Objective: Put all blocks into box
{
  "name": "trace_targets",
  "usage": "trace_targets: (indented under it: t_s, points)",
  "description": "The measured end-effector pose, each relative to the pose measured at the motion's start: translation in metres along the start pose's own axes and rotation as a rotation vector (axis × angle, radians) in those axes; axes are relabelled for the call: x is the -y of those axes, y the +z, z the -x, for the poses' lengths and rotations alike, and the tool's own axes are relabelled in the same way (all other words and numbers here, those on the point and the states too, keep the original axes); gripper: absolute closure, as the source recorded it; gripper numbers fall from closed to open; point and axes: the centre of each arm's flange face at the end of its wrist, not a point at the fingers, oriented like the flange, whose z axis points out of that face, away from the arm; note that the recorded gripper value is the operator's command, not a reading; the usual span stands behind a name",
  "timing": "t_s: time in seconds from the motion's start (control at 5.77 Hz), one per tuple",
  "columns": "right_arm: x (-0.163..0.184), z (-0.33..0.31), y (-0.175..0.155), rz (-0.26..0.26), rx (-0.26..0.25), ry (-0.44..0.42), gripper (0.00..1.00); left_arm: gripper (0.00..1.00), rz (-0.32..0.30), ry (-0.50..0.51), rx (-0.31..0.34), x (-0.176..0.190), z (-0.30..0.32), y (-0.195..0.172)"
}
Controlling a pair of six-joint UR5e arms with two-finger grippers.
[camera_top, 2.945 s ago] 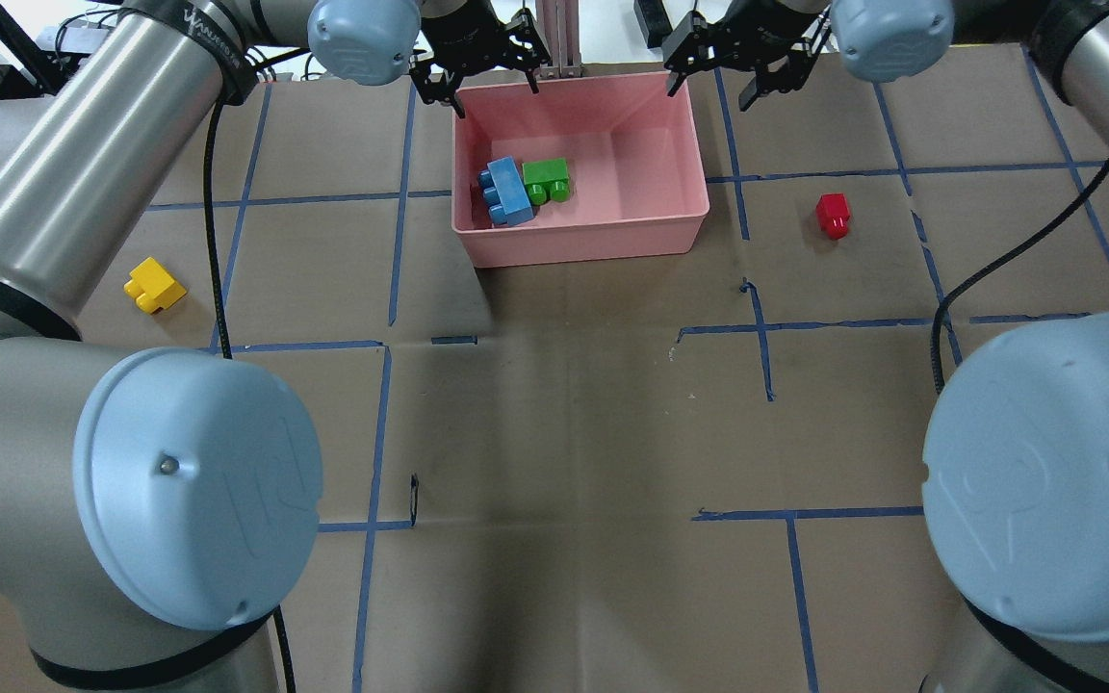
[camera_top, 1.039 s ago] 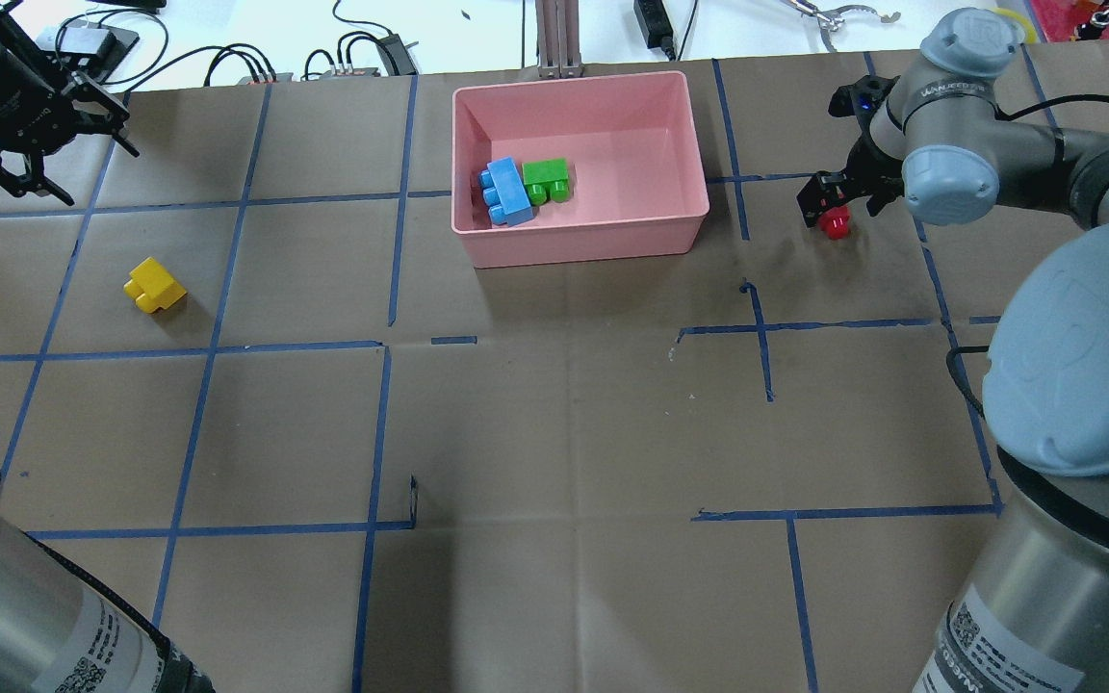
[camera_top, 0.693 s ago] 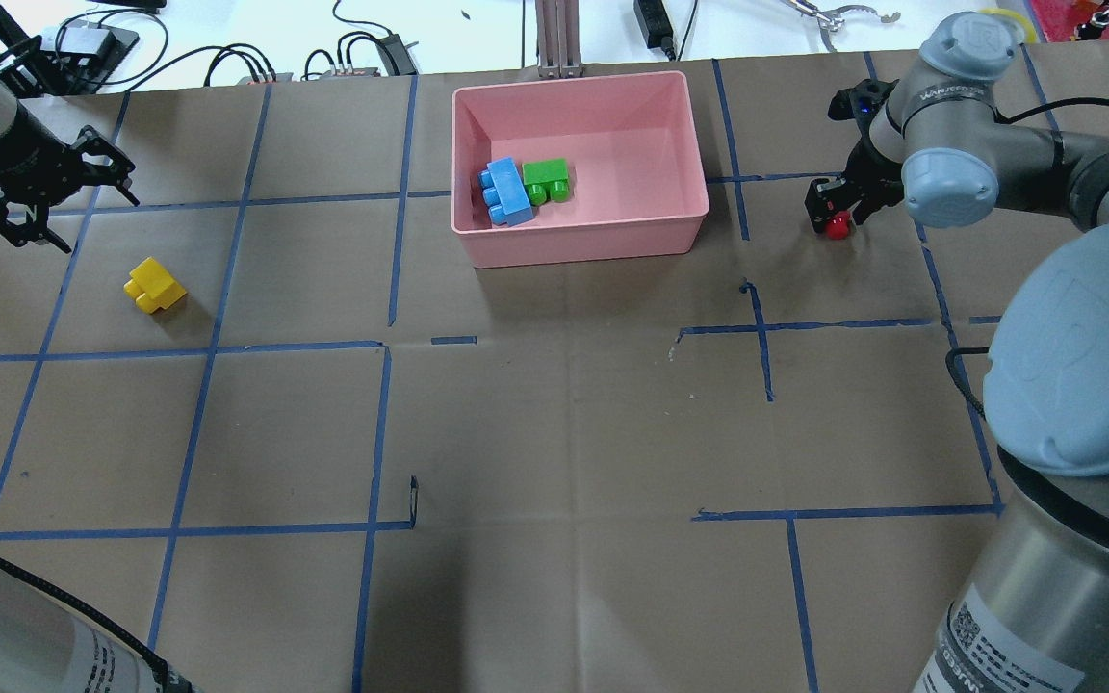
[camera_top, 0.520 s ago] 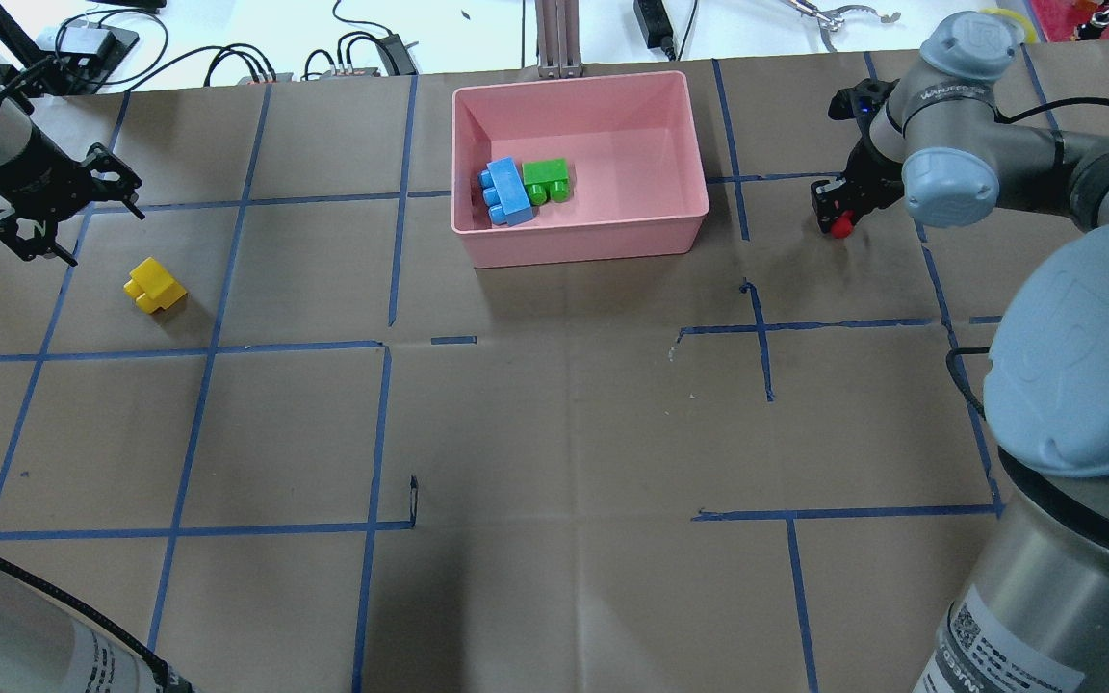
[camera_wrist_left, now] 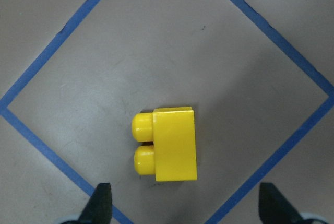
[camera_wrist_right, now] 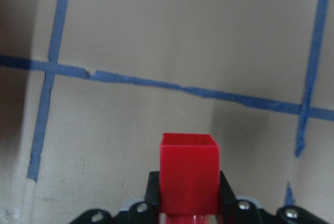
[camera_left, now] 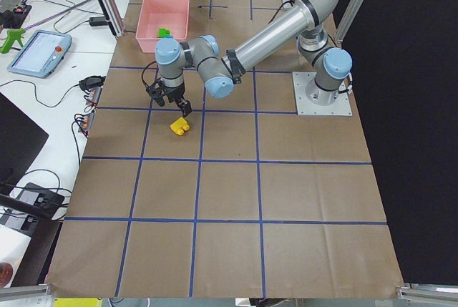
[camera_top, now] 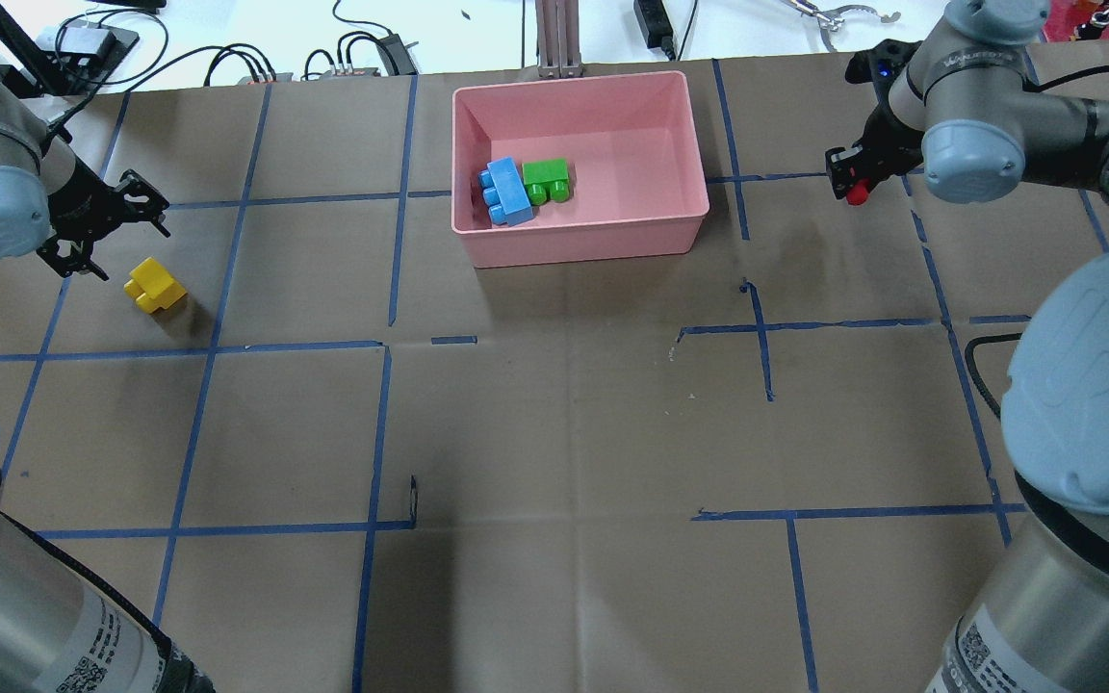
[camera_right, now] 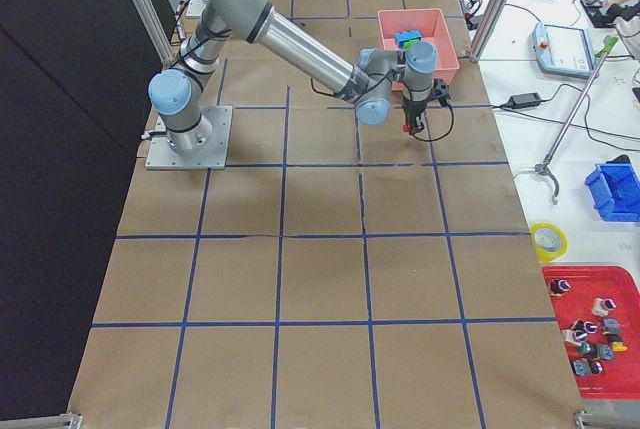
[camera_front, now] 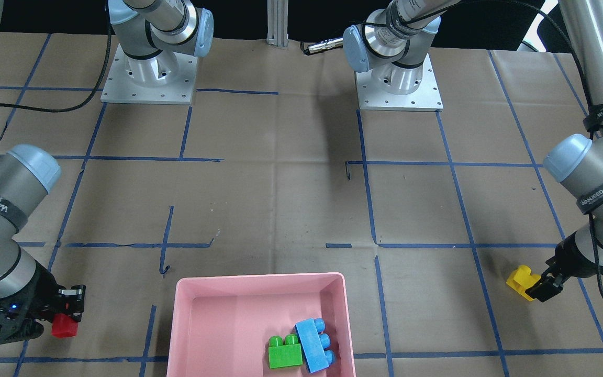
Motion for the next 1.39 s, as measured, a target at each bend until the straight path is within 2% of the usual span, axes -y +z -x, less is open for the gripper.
trace_targets:
  t_s: [0.17,0.35,0.52,0.69,0.87,1.04,1.21,1.39]
  points:
    - [0.006,0.003,-0.046,-0.046,-0.019,0.018,0.93,0.01,0.016,0.0,0.004,0.0,-0.001,0.017]
    - [0.011,0.019,-0.085,-0.059,-0.015,0.063,0.92,0.01,0.034,0.004,0.011,0.0,-0.001,0.031]
    - [0.021,0.058,-0.115,-0.06,0.003,0.12,0.92,0.01,0.045,0.008,0.016,0.0,0.001,0.038]
    - [0.031,0.114,-0.13,-0.064,0.032,0.197,0.92,0.04,0.054,0.008,0.02,-0.001,0.003,0.043]
    - [0.036,0.175,-0.123,-0.047,0.072,0.292,0.92,0.08,0.061,0.009,0.022,-0.003,0.004,0.046]
    - [0.04,0.233,-0.098,-0.038,0.122,0.384,0.92,0.1,0.064,0.008,0.024,-0.004,0.005,0.048]
    - [0.047,0.277,-0.076,-0.061,0.184,0.461,0.85,0.21,0.065,0.008,0.023,-0.004,0.006,0.048]
    - [0.052,0.305,-0.06,-0.072,0.231,0.511,0.52,0.34,0.065,0.007,0.023,-0.004,0.007,0.048]
